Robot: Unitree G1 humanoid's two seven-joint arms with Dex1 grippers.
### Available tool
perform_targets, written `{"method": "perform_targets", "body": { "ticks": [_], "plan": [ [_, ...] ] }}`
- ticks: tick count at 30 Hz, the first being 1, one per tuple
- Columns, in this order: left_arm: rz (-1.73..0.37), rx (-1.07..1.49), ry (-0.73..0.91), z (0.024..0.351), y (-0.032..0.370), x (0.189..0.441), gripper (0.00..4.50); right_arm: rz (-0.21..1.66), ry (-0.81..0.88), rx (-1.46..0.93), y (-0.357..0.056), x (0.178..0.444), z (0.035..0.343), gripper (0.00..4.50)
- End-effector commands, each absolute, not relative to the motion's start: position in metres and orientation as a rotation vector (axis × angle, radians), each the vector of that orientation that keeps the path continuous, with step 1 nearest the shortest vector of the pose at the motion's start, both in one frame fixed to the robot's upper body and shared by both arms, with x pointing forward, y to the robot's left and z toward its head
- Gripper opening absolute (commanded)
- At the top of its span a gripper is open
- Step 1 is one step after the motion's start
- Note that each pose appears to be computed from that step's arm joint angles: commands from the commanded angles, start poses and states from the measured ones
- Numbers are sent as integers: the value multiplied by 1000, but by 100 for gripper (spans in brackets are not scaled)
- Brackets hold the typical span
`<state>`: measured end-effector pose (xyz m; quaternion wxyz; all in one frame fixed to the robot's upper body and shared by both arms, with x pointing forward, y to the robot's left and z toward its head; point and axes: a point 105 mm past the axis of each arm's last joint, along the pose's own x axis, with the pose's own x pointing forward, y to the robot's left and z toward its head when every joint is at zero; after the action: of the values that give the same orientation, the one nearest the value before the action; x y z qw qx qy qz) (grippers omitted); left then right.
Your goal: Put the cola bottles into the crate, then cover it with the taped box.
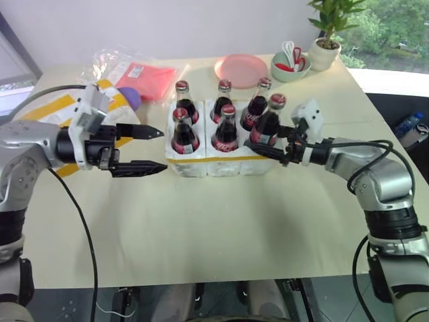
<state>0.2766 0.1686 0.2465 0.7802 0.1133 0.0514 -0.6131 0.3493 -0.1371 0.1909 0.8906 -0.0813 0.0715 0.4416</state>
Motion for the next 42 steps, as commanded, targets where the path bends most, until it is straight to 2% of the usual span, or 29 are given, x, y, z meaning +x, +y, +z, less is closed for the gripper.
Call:
{"method": "perform_targets", "body": {
  "ticks": [1, 6, 12, 16, 18, 21, 26, 29, 32, 37, 42],
  "plan": [
    [-1314, 284, 56, 258, 170, 271, 450, 880, 203, -180, -150, 353, 182, 442],
    [-1216, 287, 42, 262, 183, 269, 450, 916, 135, -167, -170, 333, 220, 442],
    [-911, 338, 21, 268, 230, 261, 450, 901, 12, -149, -228, 291, 288, 442],
    [-707, 412, 49, 262, 264, 260, 450, 883, 49, -151, -249, 277, 291, 442],
    [-470, 557, 139, 248, 307, 262, 450, 841, 52, -201, -260, 274, 288, 442],
    [-198, 805, 310, 225, 369, 250, 450, 828, 44, -196, -265, 273, 286, 442],
    [14, 971, 441, 193, 425, 238, 450, 891, 45, -193, -256, 267, 281, 442],
    [77, 1047, 440, 182, 442, 249, 450, 946, 46, -218, -247, 263, 280, 442],
    [182, 1122, 396, 173, 458, 277, 450, 1023, 25, -236, -235, 254, 285, 442],
    [189, 1213, 370, 158, 457, 306, 450, 1039, 27, -271, -232, 246, 291, 442],
    [165, 1282, 361, 147, 450, 322, 450, 1041, 19, -294, -233, 234, 301, 442]
  ]
}}
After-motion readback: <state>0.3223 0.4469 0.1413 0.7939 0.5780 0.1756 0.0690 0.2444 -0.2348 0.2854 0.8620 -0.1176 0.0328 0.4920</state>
